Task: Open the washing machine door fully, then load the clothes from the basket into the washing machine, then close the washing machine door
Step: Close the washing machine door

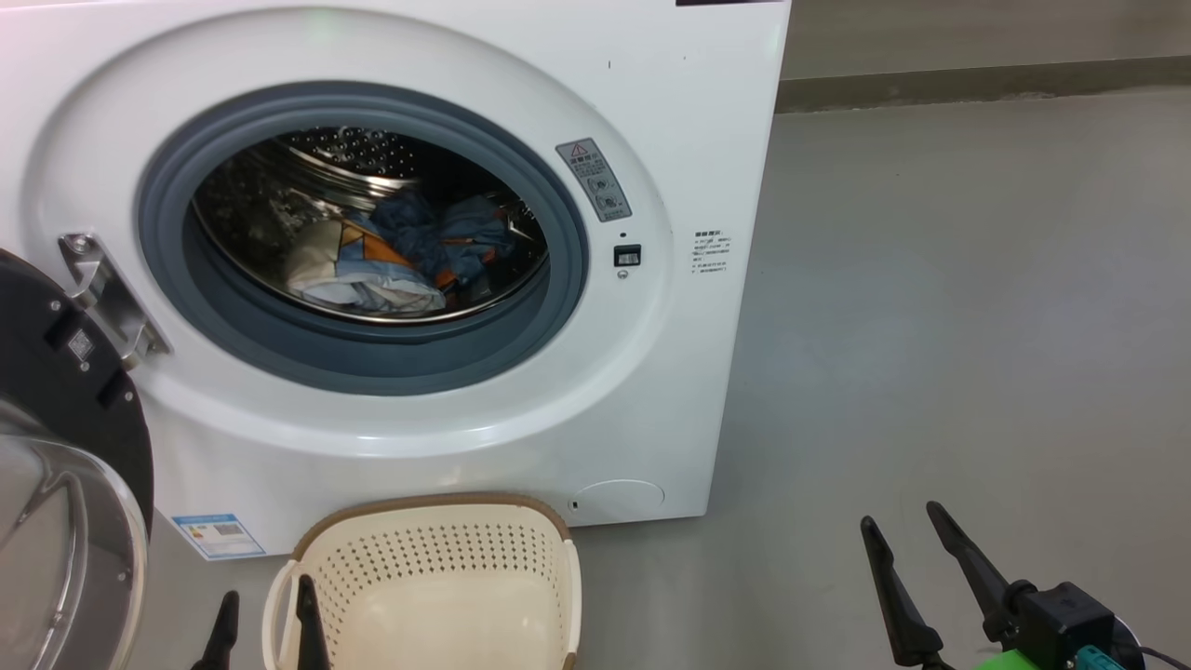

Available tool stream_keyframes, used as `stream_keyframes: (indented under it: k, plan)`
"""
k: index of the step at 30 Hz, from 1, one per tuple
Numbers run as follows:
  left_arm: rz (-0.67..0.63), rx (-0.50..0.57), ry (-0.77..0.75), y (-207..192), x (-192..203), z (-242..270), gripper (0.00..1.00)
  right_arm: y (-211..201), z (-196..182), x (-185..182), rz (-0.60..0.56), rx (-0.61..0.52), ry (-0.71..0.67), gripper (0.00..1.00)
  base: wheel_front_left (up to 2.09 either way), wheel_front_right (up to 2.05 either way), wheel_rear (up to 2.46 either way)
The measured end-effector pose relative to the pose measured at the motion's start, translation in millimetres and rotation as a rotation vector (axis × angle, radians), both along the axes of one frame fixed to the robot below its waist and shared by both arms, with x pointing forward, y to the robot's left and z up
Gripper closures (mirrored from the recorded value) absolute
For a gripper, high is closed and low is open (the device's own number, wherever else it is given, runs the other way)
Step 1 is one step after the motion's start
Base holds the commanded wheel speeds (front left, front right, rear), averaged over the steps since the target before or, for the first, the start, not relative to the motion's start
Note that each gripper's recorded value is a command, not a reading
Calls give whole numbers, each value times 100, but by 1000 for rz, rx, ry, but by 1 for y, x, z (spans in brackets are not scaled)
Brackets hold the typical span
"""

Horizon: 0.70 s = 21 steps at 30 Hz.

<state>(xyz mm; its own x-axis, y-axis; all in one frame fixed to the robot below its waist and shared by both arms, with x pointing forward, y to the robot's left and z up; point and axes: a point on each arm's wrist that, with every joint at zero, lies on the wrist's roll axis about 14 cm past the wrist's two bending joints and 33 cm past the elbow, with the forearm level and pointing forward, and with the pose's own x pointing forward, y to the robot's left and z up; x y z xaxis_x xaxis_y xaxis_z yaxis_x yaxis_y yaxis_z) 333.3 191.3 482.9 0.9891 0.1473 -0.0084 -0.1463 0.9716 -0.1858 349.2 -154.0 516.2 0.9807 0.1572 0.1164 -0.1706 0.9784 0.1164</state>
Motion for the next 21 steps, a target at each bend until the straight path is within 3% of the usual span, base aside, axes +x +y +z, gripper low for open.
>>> stream_keyframes:
  k: [21]
  plan:
    - [5, 7, 22, 3, -11, -7, 0, -13, 1, -4, -38, -8, -6, 0, -12, 12, 0]
